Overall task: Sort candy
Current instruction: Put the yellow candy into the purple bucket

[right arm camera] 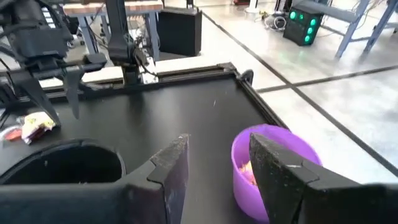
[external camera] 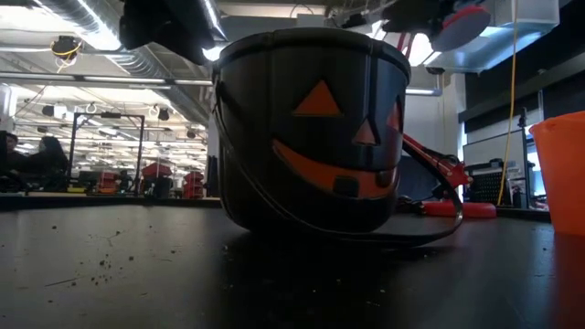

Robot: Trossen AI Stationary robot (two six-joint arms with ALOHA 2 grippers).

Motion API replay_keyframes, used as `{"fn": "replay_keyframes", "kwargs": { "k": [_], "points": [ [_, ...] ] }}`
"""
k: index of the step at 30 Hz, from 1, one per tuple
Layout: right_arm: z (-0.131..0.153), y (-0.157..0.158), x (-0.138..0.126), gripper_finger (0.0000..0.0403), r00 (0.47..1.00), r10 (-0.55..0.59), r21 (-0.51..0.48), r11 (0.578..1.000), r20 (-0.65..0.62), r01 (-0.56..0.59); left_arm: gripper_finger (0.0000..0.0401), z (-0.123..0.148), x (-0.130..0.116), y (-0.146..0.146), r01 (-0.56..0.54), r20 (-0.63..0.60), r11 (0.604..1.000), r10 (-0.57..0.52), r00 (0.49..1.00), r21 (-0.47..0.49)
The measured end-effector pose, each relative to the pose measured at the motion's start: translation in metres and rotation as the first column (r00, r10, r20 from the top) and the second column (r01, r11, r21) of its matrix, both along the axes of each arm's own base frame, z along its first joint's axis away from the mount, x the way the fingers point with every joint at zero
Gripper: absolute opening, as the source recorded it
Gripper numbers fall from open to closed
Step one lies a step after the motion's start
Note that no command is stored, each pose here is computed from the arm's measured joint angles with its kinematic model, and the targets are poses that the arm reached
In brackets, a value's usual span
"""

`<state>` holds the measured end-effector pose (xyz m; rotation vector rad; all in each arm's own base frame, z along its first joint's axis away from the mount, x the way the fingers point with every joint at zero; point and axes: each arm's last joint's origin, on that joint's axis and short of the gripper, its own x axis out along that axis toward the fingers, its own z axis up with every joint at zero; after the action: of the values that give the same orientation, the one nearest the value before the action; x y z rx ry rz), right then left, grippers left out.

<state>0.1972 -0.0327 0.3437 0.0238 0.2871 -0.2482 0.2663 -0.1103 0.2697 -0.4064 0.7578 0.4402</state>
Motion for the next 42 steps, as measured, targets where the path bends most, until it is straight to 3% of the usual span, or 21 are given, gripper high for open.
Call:
{"fn": "replay_keyframes", "kwargs": {
  "k": [5,12,19,24,29,37,42],
  "points": [
    [-0.010,0.002,-0.012,0.0166,1.000,-0.008,0.031,0.999,-0.025,0.009,0.0117,-0.004,-0.006,-0.004,0.009,-0.081,0.993,-0.019,0.997,-0.118],
    [-0.026,0.002,-0.017,0.0165,0.998,-0.032,0.048,0.998,-0.046,0.034,0.0117,-0.014,-0.034,-0.017,-0.144,-0.338,0.951,0.045,0.940,-0.273],
    [-0.033,0.002,-0.016,0.0165,0.998,-0.037,0.047,0.998,-0.046,0.039,0.0117,-0.015,-0.058,-0.052,-0.227,-0.394,0.892,0.061,0.917,-0.391],
    [-0.032,0.002,-0.015,0.0165,0.999,-0.025,0.048,0.998,-0.023,0.026,0.0120,-0.021,-0.076,-0.077,-0.263,-0.421,0.874,0.076,0.904,-0.408],
    [-0.030,0.003,-0.013,0.0165,1.000,0.004,0.055,0.998,-0.004,-0.004,0.0151,-0.036,-0.086,-0.098,-0.303,-0.506,0.866,0.068,0.860,-0.398],
    [-0.030,0.003,-0.013,0.0165,1.000,0.012,0.064,0.998,-0.002,-0.012,0.0218,-0.064,-0.084,-0.116,-0.328,-0.585,0.883,0.078,0.807,-0.335],
    [-0.030,0.003,-0.013,0.0165,1.000,0.016,0.077,0.997,0.001,-0.016,0.0237,-0.080,-0.083,-0.120,-0.350,-0.649,0.887,0.079,0.757,-0.301]
  ]
}}
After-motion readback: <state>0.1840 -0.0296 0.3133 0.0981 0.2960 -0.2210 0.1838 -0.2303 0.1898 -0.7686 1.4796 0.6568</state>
